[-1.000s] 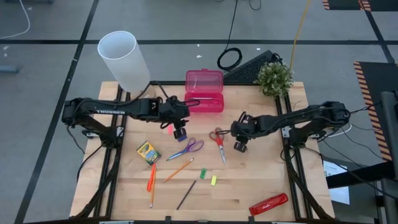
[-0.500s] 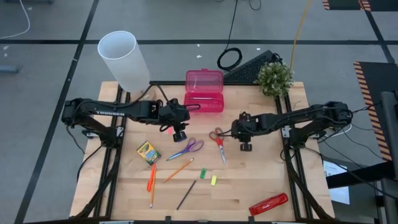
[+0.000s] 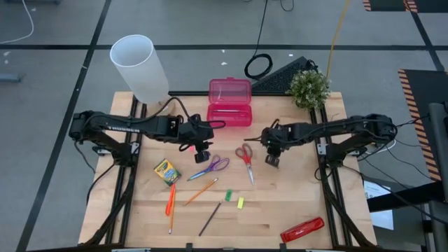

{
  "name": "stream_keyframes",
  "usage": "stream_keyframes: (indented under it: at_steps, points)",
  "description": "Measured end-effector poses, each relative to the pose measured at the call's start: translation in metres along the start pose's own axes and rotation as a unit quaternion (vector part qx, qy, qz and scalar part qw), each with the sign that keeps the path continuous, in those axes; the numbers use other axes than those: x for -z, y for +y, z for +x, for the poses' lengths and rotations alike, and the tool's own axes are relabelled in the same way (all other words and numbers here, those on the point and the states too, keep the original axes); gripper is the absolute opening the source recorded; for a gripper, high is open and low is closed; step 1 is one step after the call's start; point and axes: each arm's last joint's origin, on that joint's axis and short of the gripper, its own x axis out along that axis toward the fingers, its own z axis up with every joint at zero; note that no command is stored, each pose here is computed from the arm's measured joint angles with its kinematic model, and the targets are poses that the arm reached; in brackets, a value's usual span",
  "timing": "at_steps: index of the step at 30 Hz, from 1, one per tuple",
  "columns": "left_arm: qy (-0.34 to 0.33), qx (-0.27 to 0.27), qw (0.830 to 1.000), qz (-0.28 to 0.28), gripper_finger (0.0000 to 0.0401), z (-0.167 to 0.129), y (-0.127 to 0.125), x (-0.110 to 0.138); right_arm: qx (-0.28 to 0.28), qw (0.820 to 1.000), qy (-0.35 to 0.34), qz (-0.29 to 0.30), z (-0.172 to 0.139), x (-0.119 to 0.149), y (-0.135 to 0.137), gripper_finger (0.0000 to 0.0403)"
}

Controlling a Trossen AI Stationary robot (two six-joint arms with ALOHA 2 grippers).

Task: Pack school essentials
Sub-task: Put the top black pencil into the red supply box

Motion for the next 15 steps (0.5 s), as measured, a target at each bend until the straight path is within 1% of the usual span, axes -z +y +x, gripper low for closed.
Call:
stream_keyframes:
  at_steps: [6, 13, 15]
  points:
    - [0.0, 0.0, 1.0, 0.001, 0.0129, -0.001, -0.004, 0.0, -0.004, 0.999, 0.007, 0.048, 0.0, 0.004, 0.011, 0.01]
    - [-0.001, 0.004, 1.0, 0.01, 0.0129, -0.002, -0.008, 0.001, 0.013, 0.992, 0.013, 0.122, 0.009, 0.003, 0.013, 0.01]
    - [-0.001, 0.004, 1.0, 0.012, 0.0129, -0.002, -0.009, 0.001, 0.016, 0.991, 0.018, 0.132, 0.013, 0.003, 0.014, 0.01]
